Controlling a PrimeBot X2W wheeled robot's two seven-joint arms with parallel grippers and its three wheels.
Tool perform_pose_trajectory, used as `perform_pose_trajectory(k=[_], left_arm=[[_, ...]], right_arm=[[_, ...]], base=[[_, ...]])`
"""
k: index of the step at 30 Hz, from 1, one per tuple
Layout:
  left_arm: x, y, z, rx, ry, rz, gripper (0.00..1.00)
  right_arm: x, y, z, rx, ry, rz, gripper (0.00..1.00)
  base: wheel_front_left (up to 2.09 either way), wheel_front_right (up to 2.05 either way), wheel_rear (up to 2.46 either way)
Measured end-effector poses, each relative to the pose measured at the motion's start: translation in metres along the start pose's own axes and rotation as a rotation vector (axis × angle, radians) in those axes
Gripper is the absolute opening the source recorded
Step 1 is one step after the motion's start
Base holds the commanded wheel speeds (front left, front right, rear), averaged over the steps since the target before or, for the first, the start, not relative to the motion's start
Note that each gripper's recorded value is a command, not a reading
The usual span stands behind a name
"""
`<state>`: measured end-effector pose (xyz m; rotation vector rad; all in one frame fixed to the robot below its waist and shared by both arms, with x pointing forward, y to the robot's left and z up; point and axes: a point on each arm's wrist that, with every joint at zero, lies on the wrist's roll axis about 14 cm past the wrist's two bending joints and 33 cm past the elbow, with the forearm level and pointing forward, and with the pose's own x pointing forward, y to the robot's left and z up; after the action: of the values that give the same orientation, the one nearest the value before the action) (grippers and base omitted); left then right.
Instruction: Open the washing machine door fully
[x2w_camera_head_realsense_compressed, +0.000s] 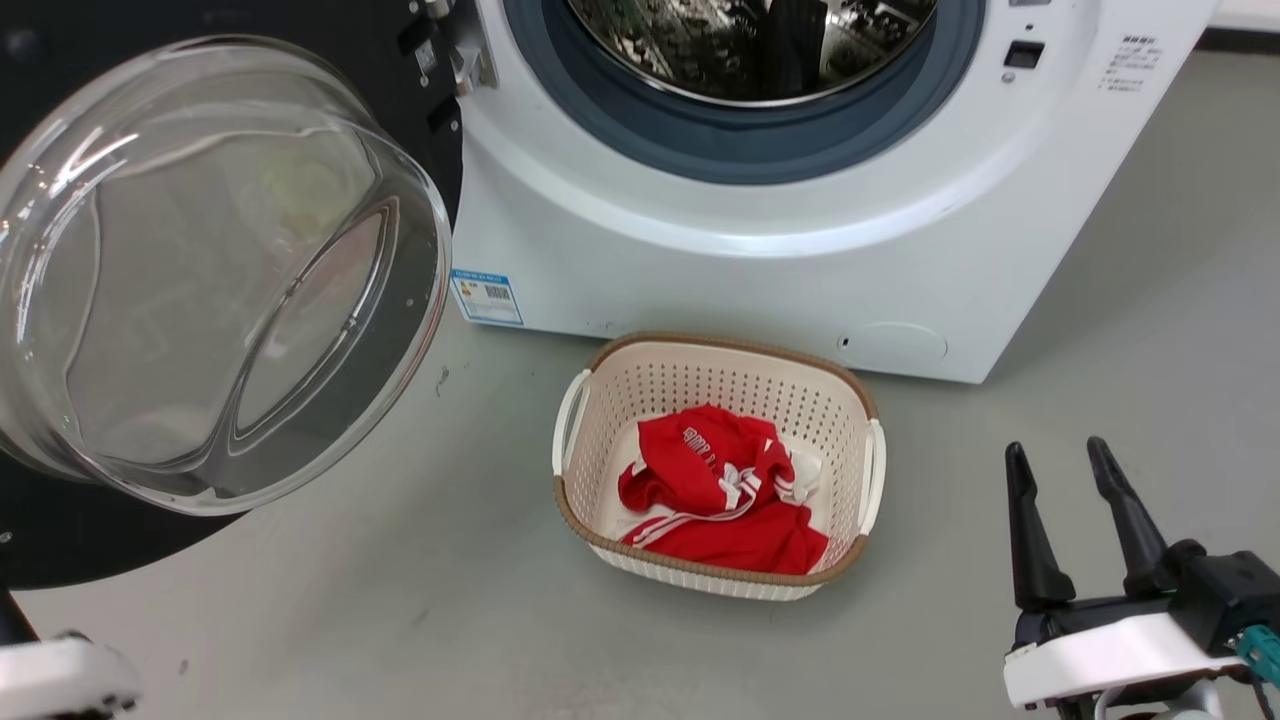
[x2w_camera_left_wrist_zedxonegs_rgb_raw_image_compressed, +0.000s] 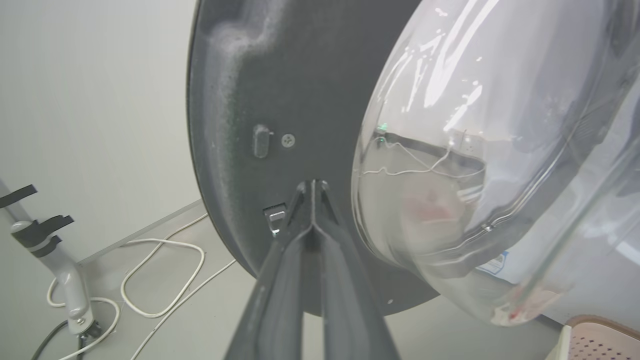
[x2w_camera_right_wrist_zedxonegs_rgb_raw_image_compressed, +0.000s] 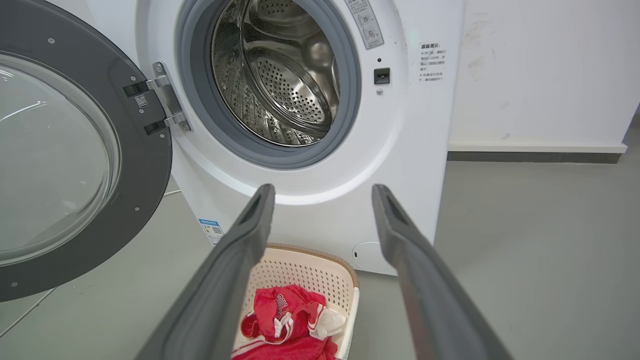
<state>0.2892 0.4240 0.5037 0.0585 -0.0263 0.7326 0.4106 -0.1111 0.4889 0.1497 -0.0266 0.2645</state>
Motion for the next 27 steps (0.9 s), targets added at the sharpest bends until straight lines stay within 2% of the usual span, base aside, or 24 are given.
perform_pose_trajectory(k=[5,8,9,10,11,12,13,21,27], left_arm=[[-0.031,-0.006,0.002,-0.032,-0.013,-0.029,0.00],[-0.050,-0.021,0.003,-0.046,-0.020,-0.084,0.00],[-0.054,-0.026,0.006,-0.052,-0.030,-0.104,0.07],[-0.058,-0.028,0.009,-0.055,-0.039,-0.113,0.39],[-0.062,-0.032,0.012,-0.061,-0.048,-0.128,0.58],[-0.067,-0.037,0.013,-0.062,-0.049,-0.150,0.88],[-0.072,-0.043,0.012,-0.065,-0.046,-0.174,1.00],[-0.097,-0.070,0.025,-0.123,-0.074,-0.241,1.00],[-0.105,-0.112,0.031,-0.125,-0.090,-0.371,1.00]], right_arm=[[-0.010,0.004,0.007,-0.003,-0.014,0.002,1.00],[-0.016,0.006,0.012,-0.008,-0.025,0.001,1.00],[-0.018,0.006,0.014,-0.013,-0.030,-0.001,1.00],[-0.019,0.006,0.016,-0.017,-0.036,0.000,1.00],[-0.021,0.006,0.019,-0.020,-0.043,0.000,1.00],[-0.023,0.007,0.021,-0.021,-0.048,-0.001,1.00],[-0.025,0.006,0.022,-0.023,-0.051,-0.004,1.00],[-0.036,0.008,0.027,-0.025,-0.062,-0.004,1.00],[-0.042,0.001,0.033,-0.035,-0.075,-0.030,1.00]], base=[[0.00,0.00,0.00],[0.00,0.00,0.00],[0.00,0.00,0.00],[0.00,0.00,0.00],[0.00,0.00,0.00],[0.00,0.00,0.00],[0.00,0.00,0.00],[0.00,0.00,0.00],[0.00,0.00,0.00]])
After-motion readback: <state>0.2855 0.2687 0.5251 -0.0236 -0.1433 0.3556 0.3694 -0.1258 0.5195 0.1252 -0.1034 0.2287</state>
